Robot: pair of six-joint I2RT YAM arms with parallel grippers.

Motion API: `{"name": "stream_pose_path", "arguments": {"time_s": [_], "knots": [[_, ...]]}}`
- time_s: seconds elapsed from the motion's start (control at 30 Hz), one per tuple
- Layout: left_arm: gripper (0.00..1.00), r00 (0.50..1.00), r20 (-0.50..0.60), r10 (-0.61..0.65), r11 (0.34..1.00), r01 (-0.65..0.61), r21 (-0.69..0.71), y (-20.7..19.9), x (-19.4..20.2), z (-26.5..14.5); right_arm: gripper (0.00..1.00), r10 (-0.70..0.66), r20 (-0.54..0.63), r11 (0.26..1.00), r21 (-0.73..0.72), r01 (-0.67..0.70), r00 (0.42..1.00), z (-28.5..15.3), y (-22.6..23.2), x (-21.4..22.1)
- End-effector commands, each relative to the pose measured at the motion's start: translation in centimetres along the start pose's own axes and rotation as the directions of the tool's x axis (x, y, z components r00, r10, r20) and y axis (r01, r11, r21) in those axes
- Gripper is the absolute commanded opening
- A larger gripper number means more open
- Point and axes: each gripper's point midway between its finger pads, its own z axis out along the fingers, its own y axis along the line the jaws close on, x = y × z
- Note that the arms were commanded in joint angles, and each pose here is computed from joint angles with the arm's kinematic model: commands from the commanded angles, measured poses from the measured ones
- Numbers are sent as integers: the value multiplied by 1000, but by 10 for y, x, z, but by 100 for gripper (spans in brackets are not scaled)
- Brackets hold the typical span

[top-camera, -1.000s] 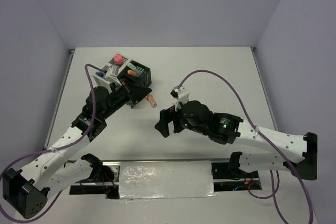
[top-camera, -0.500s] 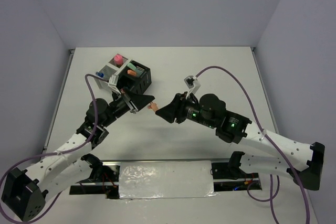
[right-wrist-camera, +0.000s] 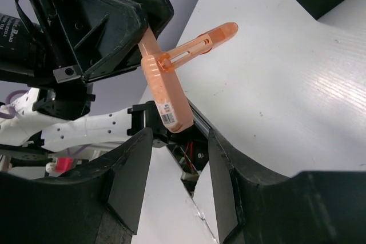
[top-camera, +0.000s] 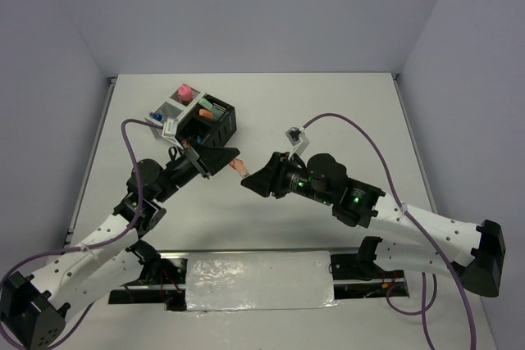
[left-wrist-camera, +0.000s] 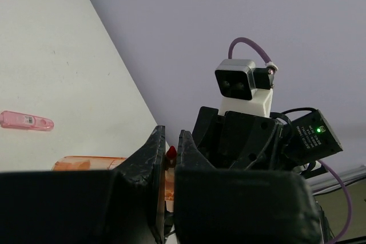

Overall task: Sort the stationery into containers
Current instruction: Close the pen cap on the pen.

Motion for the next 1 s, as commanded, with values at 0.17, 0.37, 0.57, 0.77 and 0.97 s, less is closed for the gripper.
{"name": "stream_pose_path", "arguments": {"time_s": [0.17,0.37,0.57,0.77,0.97], "knots": [[0,999,30,-20,994,16,105,-28,-6,2,52,-10,88,995,-102,19,996,4,30,-26],[0,997,20,-70,990,67,122,-24,7,-2,52,-43,100,990,-126,55,994,14,41,-35],[0,997,-5,-79,990,79,115,-20,18,0,47,-30,134,991,-127,47,991,18,44,-46],[35,998,25,-52,997,50,63,-17,11,-4,10,-45,143,994,-94,59,989,15,37,-51],[99,994,91,64,997,-60,-39,-30,-21,-6,4,-98,113,992,-74,107,989,13,31,-45]]}}
